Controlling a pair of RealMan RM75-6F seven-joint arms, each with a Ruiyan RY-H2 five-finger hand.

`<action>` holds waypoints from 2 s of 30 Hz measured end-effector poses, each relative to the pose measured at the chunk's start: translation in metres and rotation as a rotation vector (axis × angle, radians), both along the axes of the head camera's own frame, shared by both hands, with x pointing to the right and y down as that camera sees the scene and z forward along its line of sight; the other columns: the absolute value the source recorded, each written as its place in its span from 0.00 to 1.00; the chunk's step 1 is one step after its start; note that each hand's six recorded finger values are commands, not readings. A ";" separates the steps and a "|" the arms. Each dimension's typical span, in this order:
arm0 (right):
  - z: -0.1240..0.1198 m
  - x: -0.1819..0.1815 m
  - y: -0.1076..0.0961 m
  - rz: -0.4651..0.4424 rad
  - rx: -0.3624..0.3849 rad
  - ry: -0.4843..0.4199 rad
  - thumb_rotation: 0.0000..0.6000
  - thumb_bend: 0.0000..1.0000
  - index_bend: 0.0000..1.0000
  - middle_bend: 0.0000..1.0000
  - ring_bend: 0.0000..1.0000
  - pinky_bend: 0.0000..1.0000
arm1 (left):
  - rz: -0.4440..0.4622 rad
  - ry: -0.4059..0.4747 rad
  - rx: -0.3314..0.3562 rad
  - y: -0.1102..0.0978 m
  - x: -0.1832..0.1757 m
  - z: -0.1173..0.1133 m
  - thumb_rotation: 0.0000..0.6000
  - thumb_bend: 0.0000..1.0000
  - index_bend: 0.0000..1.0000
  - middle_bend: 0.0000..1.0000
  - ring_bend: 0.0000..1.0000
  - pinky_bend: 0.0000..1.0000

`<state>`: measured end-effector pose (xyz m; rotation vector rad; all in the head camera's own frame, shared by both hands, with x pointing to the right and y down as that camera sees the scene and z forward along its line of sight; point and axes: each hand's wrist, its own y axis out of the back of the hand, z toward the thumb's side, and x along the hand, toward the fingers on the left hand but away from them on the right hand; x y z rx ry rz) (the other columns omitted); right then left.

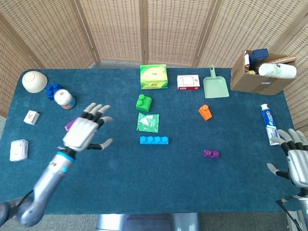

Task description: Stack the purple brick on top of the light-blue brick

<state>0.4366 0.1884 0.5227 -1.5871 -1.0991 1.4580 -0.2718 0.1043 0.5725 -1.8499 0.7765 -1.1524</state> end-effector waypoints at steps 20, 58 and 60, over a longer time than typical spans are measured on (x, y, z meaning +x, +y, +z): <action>0.066 -0.099 -0.022 -0.150 -0.165 0.021 0.97 0.16 0.34 0.20 0.00 0.02 | -0.447 -0.073 0.135 0.090 -0.201 -0.063 0.56 0.38 0.26 0.07 0.00 0.00; 0.136 -0.157 -0.019 -0.076 -0.349 0.113 0.98 0.16 0.35 0.20 0.00 0.02 | -0.483 -0.020 0.107 0.100 -0.228 -0.045 0.55 0.38 0.26 0.05 0.00 0.00; 0.139 -0.156 -0.018 -0.074 -0.354 0.118 0.98 0.16 0.35 0.20 0.00 0.02 | -0.484 -0.019 0.105 0.101 -0.228 -0.044 0.56 0.38 0.26 0.05 0.00 0.00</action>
